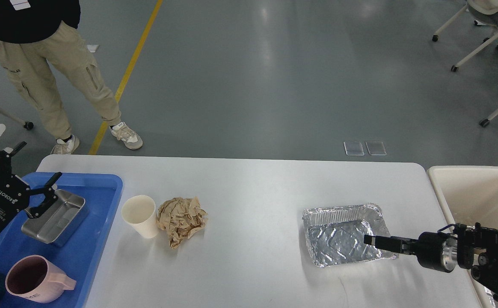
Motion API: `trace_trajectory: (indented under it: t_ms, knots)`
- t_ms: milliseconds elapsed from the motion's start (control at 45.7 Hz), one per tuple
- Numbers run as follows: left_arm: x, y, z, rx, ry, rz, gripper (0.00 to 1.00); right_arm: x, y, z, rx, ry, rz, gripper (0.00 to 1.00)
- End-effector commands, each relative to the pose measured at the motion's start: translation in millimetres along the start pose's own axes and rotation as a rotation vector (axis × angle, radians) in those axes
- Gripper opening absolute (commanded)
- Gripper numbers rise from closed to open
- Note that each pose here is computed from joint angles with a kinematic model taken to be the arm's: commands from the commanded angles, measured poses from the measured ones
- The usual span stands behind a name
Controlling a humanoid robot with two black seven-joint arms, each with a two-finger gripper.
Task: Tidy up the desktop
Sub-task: 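Grasp the foil tray edge nearest the right gripper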
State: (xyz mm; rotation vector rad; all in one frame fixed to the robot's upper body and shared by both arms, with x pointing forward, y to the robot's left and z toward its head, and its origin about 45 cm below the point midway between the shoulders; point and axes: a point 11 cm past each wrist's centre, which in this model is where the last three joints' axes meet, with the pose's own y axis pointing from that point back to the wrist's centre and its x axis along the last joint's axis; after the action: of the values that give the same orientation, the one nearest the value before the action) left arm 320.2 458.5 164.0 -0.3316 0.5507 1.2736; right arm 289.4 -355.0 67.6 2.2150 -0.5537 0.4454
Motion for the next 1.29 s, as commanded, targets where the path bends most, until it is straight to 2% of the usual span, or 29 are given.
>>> trace_trajectory:
  t_ms: [0, 547, 679, 876, 1029, 1095, 1226, 1270]
  knots:
    - [0.3, 0.5, -1.0, 0.001, 0.002, 0.001, 0.97, -5.6, -8.2, -3.7, 0.012, -0.006, -0.011, 1.00]
    - [0.9, 1.2, 0.1, -0.005, 0.003, 0.003, 0.97, -20.7, -24.9, -3.4, 0.010, -0.015, -0.028, 1.00]
    - [1.4, 1.6, 2.1, -0.012, 0.004, 0.005, 0.97, -21.8, -24.6, -3.4, 0.024, 0.022, 0.022, 1.00]
    - [2.1, 2.7, 1.6, -0.012, 0.004, 0.008, 0.97, -35.6, -24.0, -0.9, 0.023, 0.093, -0.006, 0.99]
    - [1.5, 2.5, 1.8, -0.012, 0.004, 0.005, 0.97, -47.8, -20.8, 2.2, 0.038, 0.152, -0.017, 0.83]
    - [1.5, 2.3, 1.4, -0.014, 0.005, 0.006, 0.97, -49.8, -20.0, 3.6, 0.037, 0.170, -0.024, 0.82]
    - [1.7, 2.8, 1.4, -0.014, 0.006, 0.006, 0.97, -52.4, -19.7, 5.1, 0.032, 0.182, -0.037, 0.71]
    - [1.7, 2.8, 1.4, -0.014, 0.006, 0.006, 0.97, -53.2, -19.8, 4.8, 0.033, 0.183, -0.039, 0.64]
